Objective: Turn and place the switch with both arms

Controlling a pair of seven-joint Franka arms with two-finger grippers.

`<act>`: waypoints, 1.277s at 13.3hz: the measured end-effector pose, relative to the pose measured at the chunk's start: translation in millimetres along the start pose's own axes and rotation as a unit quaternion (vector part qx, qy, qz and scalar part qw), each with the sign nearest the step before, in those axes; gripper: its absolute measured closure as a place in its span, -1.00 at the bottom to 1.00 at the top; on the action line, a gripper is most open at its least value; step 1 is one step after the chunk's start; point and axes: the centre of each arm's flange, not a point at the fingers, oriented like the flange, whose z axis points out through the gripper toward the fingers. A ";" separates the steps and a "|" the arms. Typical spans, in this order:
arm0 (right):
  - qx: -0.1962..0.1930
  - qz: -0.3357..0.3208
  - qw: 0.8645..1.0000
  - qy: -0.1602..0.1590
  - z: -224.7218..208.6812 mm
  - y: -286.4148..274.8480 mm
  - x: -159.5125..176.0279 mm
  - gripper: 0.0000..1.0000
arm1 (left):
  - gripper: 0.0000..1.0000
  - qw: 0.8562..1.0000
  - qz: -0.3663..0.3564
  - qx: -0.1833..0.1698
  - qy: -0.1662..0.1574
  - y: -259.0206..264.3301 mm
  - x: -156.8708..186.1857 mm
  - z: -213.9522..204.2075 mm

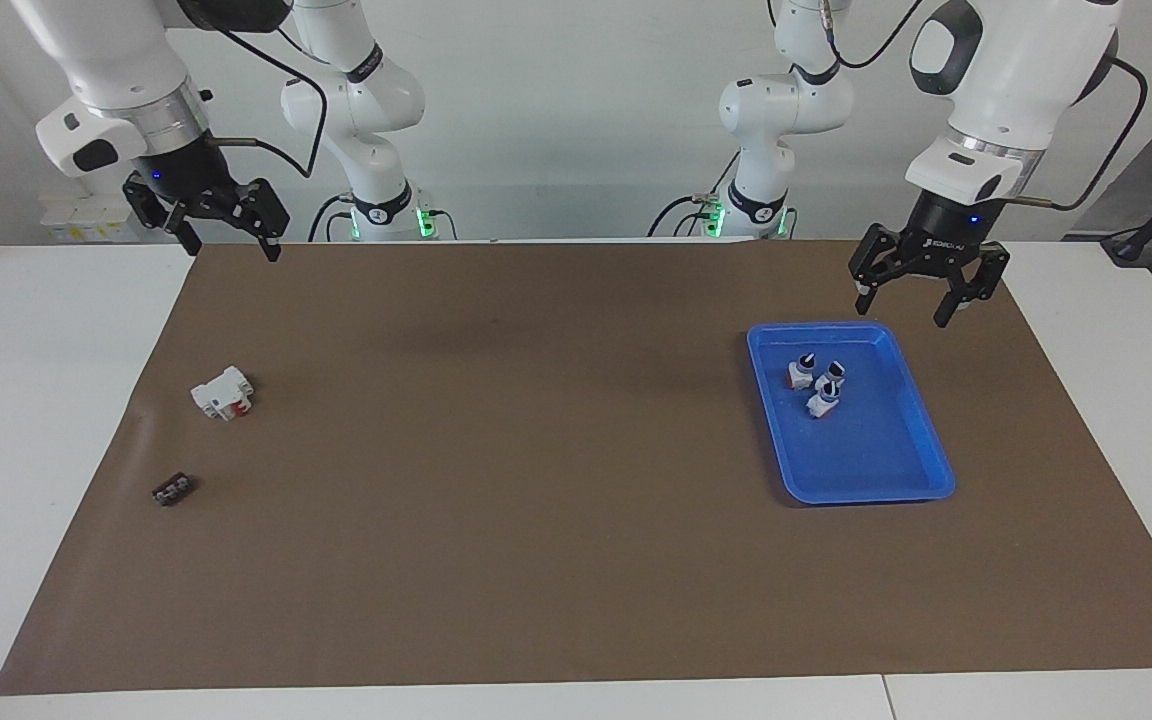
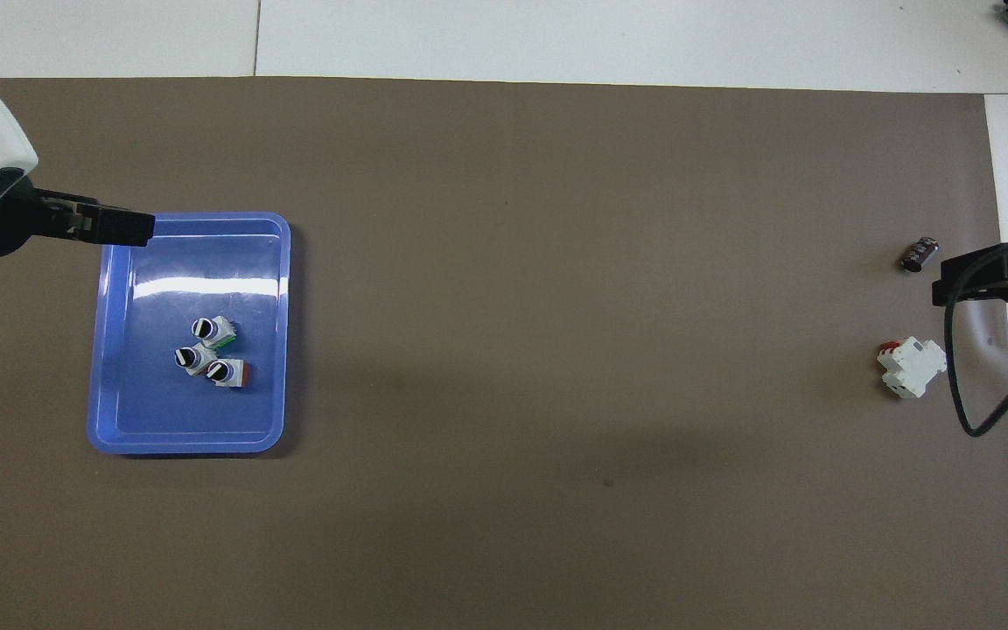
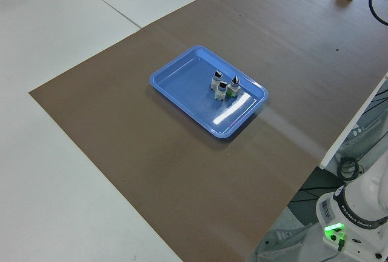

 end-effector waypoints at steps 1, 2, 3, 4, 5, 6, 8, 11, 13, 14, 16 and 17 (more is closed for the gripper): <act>0.000 0.001 1.000 -0.001 0.5 0.8 0.2 -1.00 | -1.00 1.000 0.011 0.004 -0.018 8.1 1.7 -6.1; 0.000 0.000 1.000 -0.001 0.5 -0.1 0.1 -1.00 | -1.00 0.999 0.014 0.000 -0.038 12.0 0.9 -12.9; 0.000 -0.002 1.000 0.000 0.4 -2.1 -0.1 -1.00 | -1.00 0.999 0.011 -0.008 -0.052 11.2 -1.0 -20.6; 0.000 -0.004 1.000 0.000 0.1 -4.9 -0.5 -1.00 | -1.00 0.998 0.006 -0.019 -0.062 9.4 -3.8 -28.0; 0.000 -0.007 1.000 0.000 -0.4 -7.5 -1.0 -1.00 | -1.00 0.997 0.001 -0.030 -0.074 6.7 -8.2 -32.6; 0.000 -0.008 1.000 0.001 -0.8 -8.8 -1.4 -1.00 | -1.00 0.995 -0.003 -0.036 -0.090 3.7 -13.8 -34.4; 0.000 -0.008 1.000 0.001 -1.0 -8.4 -1.5 -1.00 | -1.00 0.992 -0.008 -0.041 -0.118 0.7 -24.3 -36.2; 0.000 -0.008 1.000 0.001 -1.0 -8.4 -1.5 -1.00 | -1.00 0.990 -0.014 -0.043 -0.134 -4.9 -30.8 -36.6; 0.000 -0.008 1.000 0.001 -1.0 -8.4 -1.5 -1.00 | -1.00 0.989 -0.016 -0.044 -0.140 -6.9 -33.0 -35.9; 0.000 -0.008 1.000 0.001 -1.0 -8.4 -1.5 -1.00 | -1.00 0.989 -0.019 -0.044 -0.141 -9.5 -33.8 -36.0; 0.000 -0.008 1.000 0.001 -1.0 -8.4 -1.5 -1.00 | -1.00 0.989 -0.022 -0.044 -0.141 -13.6 -34.6 -36.0; 0.000 -0.008 1.000 0.001 -1.0 -8.4 -1.5 -1.00 | -1.00 0.989 -0.023 -0.044 -0.142 -14.0 -34.7 -36.0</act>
